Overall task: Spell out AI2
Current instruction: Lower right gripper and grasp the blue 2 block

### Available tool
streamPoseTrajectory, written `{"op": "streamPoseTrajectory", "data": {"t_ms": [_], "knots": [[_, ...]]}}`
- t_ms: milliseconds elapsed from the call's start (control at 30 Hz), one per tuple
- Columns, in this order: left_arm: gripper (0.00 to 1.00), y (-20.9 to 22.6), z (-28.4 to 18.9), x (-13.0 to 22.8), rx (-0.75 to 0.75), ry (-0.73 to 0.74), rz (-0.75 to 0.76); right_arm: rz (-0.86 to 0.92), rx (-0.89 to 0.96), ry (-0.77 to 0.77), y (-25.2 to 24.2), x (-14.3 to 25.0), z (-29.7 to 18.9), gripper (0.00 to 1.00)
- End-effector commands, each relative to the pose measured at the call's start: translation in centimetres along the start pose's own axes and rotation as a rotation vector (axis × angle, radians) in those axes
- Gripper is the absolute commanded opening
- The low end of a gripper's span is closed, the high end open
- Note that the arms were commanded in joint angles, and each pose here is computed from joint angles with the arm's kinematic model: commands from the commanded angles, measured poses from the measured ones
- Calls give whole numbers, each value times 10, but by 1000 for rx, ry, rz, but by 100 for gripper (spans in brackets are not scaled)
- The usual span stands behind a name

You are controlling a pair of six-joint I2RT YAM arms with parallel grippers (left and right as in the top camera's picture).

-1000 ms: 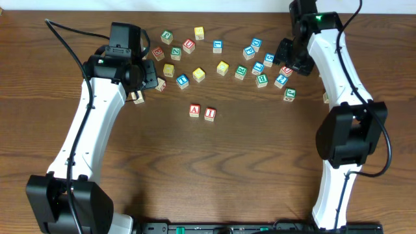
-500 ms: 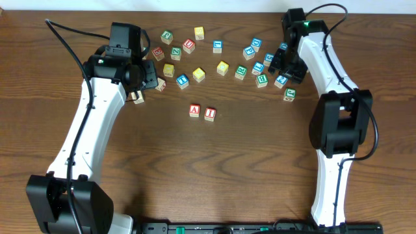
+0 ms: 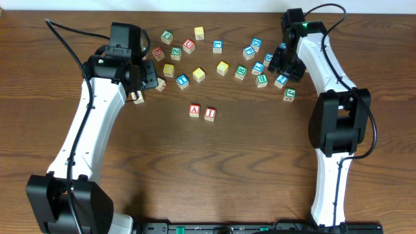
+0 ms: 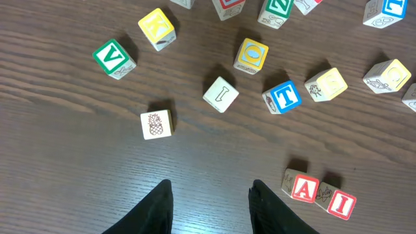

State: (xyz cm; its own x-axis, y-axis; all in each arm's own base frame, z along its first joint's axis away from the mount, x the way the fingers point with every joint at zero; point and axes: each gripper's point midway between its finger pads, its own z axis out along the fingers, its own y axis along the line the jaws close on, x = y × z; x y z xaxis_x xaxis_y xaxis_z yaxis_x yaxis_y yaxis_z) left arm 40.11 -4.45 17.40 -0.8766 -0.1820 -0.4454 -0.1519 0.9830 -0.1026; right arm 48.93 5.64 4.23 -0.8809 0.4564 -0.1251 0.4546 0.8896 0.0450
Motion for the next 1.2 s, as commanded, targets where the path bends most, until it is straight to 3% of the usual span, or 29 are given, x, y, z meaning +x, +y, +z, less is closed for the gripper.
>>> {"op": "streamPoseTrajectory", "data": {"t_ms": [0, 367, 867, 1167], "knots": [[38, 1, -9, -7, -3, -26, 13, 17, 13, 7, -4, 0, 4, 56], [38, 2, -9, -6, -6, -20, 14, 18, 24, 18, -9, 7, 23, 55], [38, 2, -9, -6, -6, -20, 14, -30, 12, 0, -7, 4, 31, 31], [38, 1, -9, -6, -6, -19, 14, -82, 15, 11, -13, 3, 18, 26]]}}
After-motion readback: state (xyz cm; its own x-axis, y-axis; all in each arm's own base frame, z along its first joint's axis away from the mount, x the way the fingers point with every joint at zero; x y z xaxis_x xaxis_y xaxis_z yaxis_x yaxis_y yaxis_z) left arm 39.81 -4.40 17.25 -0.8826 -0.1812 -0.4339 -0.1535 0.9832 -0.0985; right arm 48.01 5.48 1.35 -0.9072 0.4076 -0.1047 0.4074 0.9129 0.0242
